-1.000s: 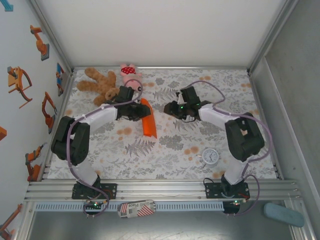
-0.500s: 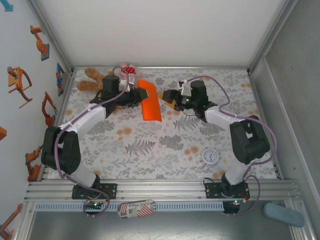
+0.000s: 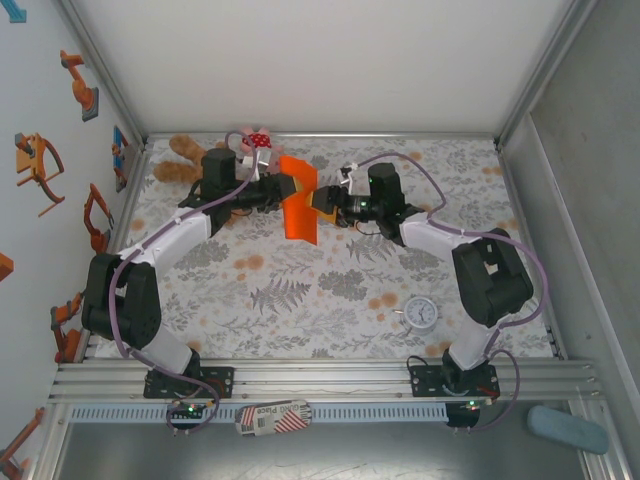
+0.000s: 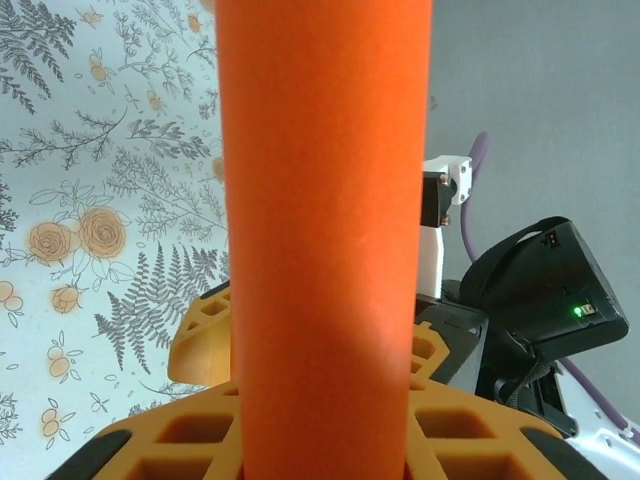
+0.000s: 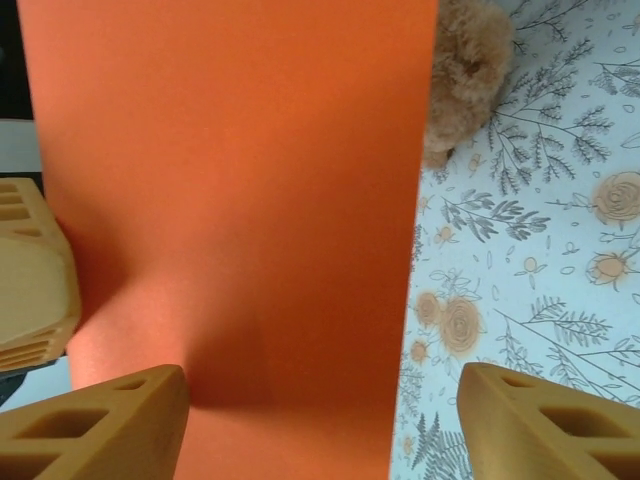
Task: Fold a paper plane with a square sheet of paper (pick it up from the middle)
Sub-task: First fold in half a square sheet of paper at the center of the table.
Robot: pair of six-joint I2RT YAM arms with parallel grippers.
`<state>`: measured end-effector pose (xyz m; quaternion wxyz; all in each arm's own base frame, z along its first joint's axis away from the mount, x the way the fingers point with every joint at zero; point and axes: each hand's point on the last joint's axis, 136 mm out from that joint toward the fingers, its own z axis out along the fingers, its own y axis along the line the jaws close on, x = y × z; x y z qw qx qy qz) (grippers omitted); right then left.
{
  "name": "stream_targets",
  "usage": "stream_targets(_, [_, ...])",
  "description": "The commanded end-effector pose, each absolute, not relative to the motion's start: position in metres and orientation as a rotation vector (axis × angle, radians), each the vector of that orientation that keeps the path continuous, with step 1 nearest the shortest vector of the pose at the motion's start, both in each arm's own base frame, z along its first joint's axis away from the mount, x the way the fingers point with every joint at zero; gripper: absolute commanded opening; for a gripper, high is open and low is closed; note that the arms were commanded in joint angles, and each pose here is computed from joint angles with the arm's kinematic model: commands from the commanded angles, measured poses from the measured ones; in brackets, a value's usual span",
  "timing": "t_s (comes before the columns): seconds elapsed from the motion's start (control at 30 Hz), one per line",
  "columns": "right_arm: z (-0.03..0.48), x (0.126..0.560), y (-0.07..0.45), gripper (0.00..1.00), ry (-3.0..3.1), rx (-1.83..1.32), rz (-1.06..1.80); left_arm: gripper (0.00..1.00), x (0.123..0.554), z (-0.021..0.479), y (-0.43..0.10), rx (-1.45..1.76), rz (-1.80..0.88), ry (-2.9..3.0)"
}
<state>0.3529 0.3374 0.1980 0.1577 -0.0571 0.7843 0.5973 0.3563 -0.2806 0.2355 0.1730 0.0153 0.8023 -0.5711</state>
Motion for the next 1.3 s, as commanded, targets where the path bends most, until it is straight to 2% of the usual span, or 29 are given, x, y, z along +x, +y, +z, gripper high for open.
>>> stream_targets(0.0, [0.223, 0.352, 0.341, 0.67, 2.171, -0.237, 1.739, 0.29, 0.355, 0.24, -0.277, 0.062, -1.645, 2.257])
stream_targets(0.33, [0.242, 0.348, 0.336, 0.55, 2.129, -0.265, 1.729, 0.28, 0.354, 0.226, -0.269, 0.056, -1.607, 2.31])
stream_targets(0.7, [0.243, 0.351, 0.33, 0.36, 2.149, -0.245, 1.68, 0.27, 0.355, 0.213, -0.266, 0.051, -1.572, 2.36])
stream_targets(0.87, [0.239, 0.352, 0.33, 0.25, 2.163, -0.241, 1.68, 0.27, 0.356, 0.213, -0.267, 0.051, -1.573, 2.36])
stream_targets(1.0, [0.235, 0.354, 0.329, 0.1, 2.18, -0.226, 1.664, 0.28, 0.357, 0.213, -0.267, 0.043, -1.566, 2.361])
stream_targets(1.07, [0.234, 0.355, 0.328, 0.02, 2.187, -0.215, 1.649, 0.3, 0.358, 0.212, -0.265, 0.032, -1.558, 2.363])
stream_targets(1.13, [0.235, 0.357, 0.325, 0.0, 2.189, -0.201, 1.63, 0.36, 0.359, 0.209, -0.264, 0.018, -1.546, 2.371])
stream_targets(1.27, [0.239, 0.359, 0.312, 0.0, 2.198, -0.172, 1.568, 0.6, 0.359, 0.202, -0.252, 0.012, -1.455, 2.403])
